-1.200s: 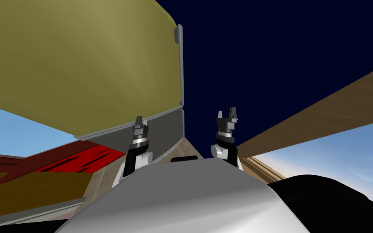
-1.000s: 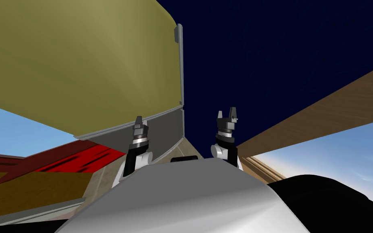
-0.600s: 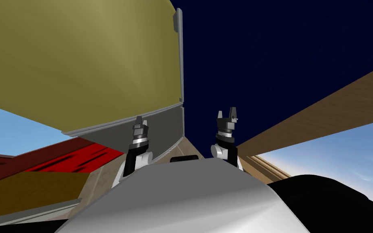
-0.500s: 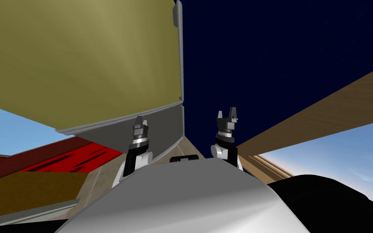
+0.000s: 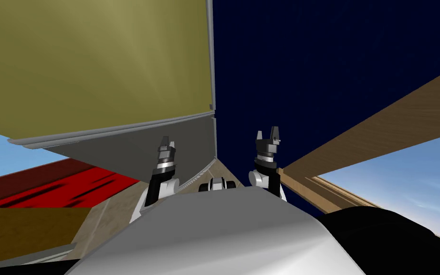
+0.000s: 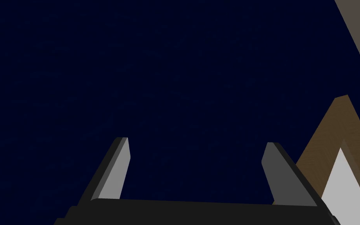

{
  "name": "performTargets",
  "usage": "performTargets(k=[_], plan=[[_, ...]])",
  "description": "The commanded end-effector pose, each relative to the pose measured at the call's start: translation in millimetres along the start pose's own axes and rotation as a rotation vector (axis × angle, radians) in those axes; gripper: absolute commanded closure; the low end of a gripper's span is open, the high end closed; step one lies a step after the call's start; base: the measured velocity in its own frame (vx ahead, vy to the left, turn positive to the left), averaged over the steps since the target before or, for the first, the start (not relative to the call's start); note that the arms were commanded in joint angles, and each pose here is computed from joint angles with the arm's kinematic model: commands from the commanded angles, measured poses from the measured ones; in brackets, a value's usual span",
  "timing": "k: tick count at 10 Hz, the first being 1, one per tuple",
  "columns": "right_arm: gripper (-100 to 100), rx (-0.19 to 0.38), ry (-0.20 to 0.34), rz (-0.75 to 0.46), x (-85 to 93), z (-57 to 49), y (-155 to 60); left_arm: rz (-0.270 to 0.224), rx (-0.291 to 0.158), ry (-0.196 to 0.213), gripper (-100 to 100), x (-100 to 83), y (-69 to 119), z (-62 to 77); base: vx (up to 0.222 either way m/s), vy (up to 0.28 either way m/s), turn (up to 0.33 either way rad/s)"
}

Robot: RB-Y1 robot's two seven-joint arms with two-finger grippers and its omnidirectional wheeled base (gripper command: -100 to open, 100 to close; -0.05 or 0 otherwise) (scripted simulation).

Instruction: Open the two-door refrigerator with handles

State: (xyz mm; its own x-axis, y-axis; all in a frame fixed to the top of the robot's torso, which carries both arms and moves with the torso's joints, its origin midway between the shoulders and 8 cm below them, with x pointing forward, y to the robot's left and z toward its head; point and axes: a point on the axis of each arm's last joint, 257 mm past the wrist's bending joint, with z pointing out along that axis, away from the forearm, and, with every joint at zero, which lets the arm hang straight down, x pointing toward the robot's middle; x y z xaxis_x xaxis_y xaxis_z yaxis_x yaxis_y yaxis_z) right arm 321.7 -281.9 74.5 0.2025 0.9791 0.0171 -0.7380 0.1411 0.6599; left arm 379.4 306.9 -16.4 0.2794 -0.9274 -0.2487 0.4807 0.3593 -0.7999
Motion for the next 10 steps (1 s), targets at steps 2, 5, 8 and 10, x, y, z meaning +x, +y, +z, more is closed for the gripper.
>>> performTargets(k=[2,5,8,10], plan=[[0,0.000,0.000,0.000,0.0,0.0,0,0.072,-0.015,0.063,-100,11.8,17.3,20.8,-0.021,0.037,-0.179],[0,0.000,0.000,0.000,0.0,0.0,0,0.149,-0.059,0.100,-100,19.0,43.8,42.8,-0.038,0.051,-0.257],[0,0.000,0.000,0.000,0.0,0.0,0,0.169,-0.048,0.105,-100,23.4,43.6,61.6,-0.023,0.032,-0.120],[0,0.000,0.000,0.000,0.0,0.0,0,0.195,-0.058,0.112,-100,26.1,50.0,74.5,-0.030,0.027,-0.177]])
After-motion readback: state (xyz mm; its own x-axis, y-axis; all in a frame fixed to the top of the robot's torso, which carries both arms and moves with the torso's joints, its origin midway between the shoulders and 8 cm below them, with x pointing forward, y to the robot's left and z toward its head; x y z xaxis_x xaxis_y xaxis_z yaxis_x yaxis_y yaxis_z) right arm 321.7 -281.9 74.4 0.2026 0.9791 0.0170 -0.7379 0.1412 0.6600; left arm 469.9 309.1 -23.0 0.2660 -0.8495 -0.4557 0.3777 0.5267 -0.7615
